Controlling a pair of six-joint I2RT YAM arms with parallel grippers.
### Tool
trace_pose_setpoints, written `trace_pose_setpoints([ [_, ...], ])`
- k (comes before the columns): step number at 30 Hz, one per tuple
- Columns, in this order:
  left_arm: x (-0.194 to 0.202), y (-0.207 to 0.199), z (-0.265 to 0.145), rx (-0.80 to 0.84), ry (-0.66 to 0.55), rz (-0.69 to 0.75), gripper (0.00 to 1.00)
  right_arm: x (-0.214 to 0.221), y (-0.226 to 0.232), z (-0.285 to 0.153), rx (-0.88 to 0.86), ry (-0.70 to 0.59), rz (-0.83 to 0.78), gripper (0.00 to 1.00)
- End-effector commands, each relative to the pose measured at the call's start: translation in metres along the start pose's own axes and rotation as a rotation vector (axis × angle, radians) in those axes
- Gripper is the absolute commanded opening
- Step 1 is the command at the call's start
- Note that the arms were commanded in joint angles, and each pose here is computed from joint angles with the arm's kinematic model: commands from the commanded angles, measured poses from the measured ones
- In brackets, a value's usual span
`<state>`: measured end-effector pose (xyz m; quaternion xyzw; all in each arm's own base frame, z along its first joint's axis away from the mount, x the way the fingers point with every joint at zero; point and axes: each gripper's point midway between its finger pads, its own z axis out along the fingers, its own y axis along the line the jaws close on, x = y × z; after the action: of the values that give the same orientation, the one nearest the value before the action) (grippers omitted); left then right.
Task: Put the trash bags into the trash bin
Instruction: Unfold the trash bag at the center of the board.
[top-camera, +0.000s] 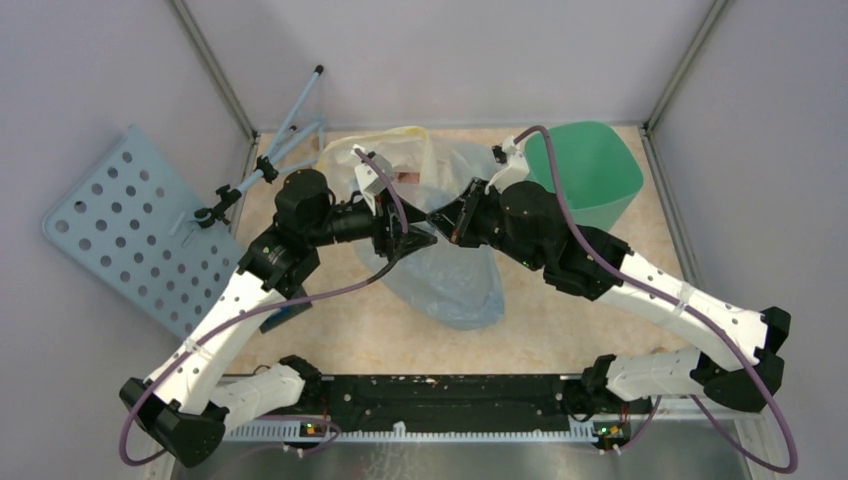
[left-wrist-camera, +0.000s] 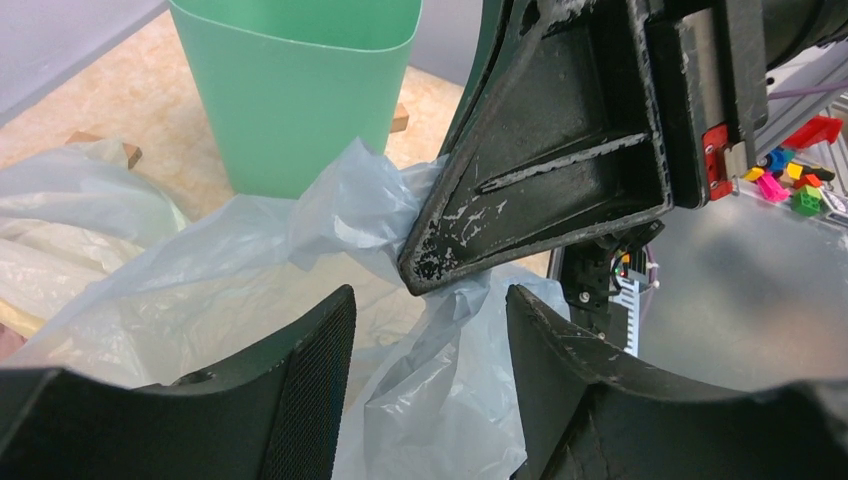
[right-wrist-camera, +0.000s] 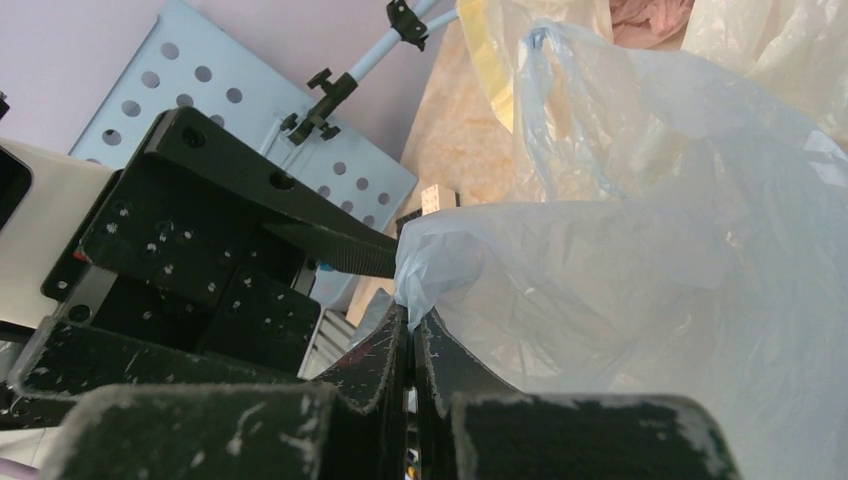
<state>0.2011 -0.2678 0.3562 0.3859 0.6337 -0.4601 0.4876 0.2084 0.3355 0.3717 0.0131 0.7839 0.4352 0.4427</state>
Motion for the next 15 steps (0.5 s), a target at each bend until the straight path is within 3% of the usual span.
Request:
trace_pose_setpoints([
  [1,-0.007,-0.004,-0.003,0.004,-0.015,0.053,0.41,-0.021,0.020,-0.003,-0.057,-0.056,0.018,0.00],
  [3,-0.006,-0.001,-0.003,-0.006,-0.010,0.048,0.19,-0.022,0.020,-0.003,-0.059,-0.058,0.018,0.00],
  [6,-0.009,0.002,-0.003,-0.026,-0.014,0.054,0.00,-0.021,0.018,-0.003,-0.052,-0.058,0.011,0.00],
  [7,-0.010,0.004,-0.003,-0.039,-0.020,0.051,0.00,-0.022,0.016,-0.004,-0.044,-0.063,0.006,0.00],
  [8,-0.012,0.005,-0.004,-0.052,-0.027,0.042,0.00,-0.023,0.013,-0.005,-0.033,-0.069,-0.006,0.07],
  [11,-0.014,0.011,-0.003,-0.090,-0.033,0.009,0.00,-0.024,-0.002,-0.011,0.010,-0.087,-0.083,0.41],
  [15,-0.008,0.024,0.000,-0.151,-0.009,-0.043,0.00,-0.024,-0.027,-0.029,0.056,-0.096,-0.207,0.49],
])
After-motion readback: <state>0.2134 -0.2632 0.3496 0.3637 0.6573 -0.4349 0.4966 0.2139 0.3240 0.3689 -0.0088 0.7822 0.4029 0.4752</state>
